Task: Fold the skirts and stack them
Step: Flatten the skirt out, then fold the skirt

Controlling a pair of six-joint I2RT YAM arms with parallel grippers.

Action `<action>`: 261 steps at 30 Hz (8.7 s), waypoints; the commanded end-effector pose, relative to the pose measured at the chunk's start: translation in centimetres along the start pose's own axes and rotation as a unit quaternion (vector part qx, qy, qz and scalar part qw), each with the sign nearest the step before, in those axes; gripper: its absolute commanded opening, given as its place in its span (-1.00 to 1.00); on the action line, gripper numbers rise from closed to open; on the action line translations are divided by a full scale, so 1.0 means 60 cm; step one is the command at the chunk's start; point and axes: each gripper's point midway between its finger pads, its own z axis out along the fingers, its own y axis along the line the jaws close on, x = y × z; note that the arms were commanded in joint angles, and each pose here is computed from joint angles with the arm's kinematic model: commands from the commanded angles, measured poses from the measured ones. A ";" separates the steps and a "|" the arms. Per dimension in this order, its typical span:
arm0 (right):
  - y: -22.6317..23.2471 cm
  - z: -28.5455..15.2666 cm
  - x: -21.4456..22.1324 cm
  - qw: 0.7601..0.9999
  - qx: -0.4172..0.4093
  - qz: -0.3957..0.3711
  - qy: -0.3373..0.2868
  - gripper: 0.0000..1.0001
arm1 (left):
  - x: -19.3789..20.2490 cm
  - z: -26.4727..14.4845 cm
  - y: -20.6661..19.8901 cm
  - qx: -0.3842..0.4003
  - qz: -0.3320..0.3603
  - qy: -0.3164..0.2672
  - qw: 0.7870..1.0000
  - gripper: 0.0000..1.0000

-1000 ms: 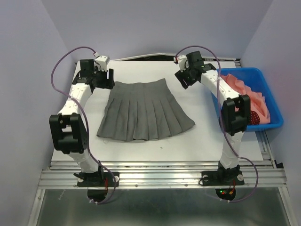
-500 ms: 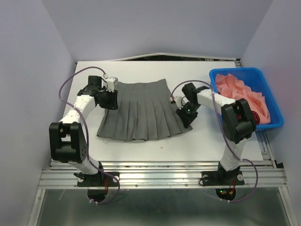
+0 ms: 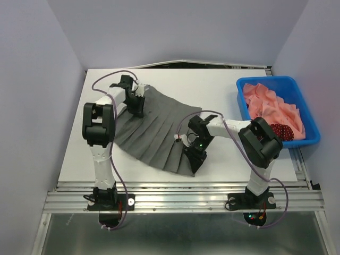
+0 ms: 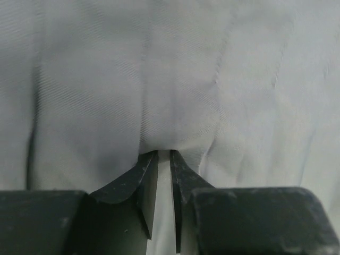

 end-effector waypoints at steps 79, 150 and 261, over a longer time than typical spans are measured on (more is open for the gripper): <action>-0.342 -0.445 -0.262 0.911 0.326 0.005 -0.253 0.52 | -0.213 -0.221 -0.095 0.050 0.242 -0.179 0.952 0.37; -0.443 -0.498 -0.326 0.872 0.387 -0.034 -0.298 -0.99 | -0.371 -0.180 0.062 -0.051 0.219 -0.256 0.940 -1.00; -0.303 -0.241 -0.099 0.856 0.371 0.174 -0.316 0.16 | -0.185 -0.091 -0.476 0.152 0.268 -0.341 0.888 -1.00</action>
